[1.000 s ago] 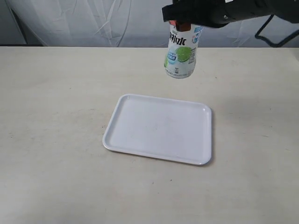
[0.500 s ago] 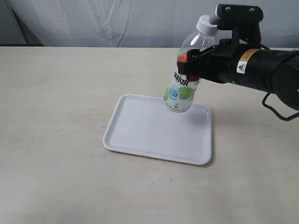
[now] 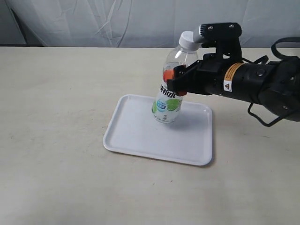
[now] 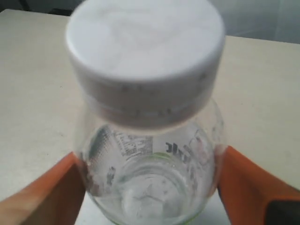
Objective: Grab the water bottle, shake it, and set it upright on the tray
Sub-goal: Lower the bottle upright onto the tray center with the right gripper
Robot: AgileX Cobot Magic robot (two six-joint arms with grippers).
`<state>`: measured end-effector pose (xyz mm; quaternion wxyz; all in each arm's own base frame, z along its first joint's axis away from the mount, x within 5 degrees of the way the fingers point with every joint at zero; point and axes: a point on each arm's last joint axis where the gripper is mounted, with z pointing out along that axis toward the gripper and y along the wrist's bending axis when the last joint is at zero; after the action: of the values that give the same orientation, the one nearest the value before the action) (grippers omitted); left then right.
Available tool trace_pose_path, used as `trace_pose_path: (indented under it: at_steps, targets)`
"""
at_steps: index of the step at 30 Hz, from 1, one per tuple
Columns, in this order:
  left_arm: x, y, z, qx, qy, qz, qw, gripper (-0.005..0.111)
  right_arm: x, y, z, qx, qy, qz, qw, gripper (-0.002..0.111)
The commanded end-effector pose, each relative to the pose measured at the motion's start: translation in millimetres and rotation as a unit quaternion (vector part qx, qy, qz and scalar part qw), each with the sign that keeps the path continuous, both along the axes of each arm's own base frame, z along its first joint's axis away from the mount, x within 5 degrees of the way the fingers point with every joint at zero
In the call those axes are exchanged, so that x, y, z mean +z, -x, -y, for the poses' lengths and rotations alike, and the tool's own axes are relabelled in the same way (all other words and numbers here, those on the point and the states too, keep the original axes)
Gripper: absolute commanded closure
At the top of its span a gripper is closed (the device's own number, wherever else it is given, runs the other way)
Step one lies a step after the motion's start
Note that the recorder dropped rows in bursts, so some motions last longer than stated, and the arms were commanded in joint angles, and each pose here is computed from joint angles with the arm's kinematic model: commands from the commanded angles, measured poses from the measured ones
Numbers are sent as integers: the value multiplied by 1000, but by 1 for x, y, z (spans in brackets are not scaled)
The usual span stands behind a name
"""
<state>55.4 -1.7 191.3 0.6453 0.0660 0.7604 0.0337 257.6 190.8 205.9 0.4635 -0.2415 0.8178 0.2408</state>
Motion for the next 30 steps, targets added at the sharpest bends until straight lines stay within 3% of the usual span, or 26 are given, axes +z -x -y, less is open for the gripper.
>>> trace_pose_path:
  at_steps: [1,7,13,15,18,21,23,30]
  targets:
    - [0,0,0,0,1,7,1000,106,-5,6,-11,39,6,3,999,109]
    - [0,0,0,0,1,7,1000,106,-12,14,-20,78,38,10,996,109]
    - [0,0,0,0,1,7,1000,106,-17,13,-18,70,57,-3,996,108]
    - [0,0,0,0,0,7,1000,106,-18,13,-17,68,62,-6,996,99]
    - [0,0,0,0,0,7,1000,106,-18,13,-17,67,63,-6,996,73]
    - [0,0,0,0,0,7,1000,106,-18,13,-17,67,63,-6,996,38]
    - [0,0,0,0,0,7,1000,106,-18,13,-17,66,66,-8,996,23]
    - [0,0,0,0,1,7,1000,106,-20,13,-15,54,72,-21,996,20]
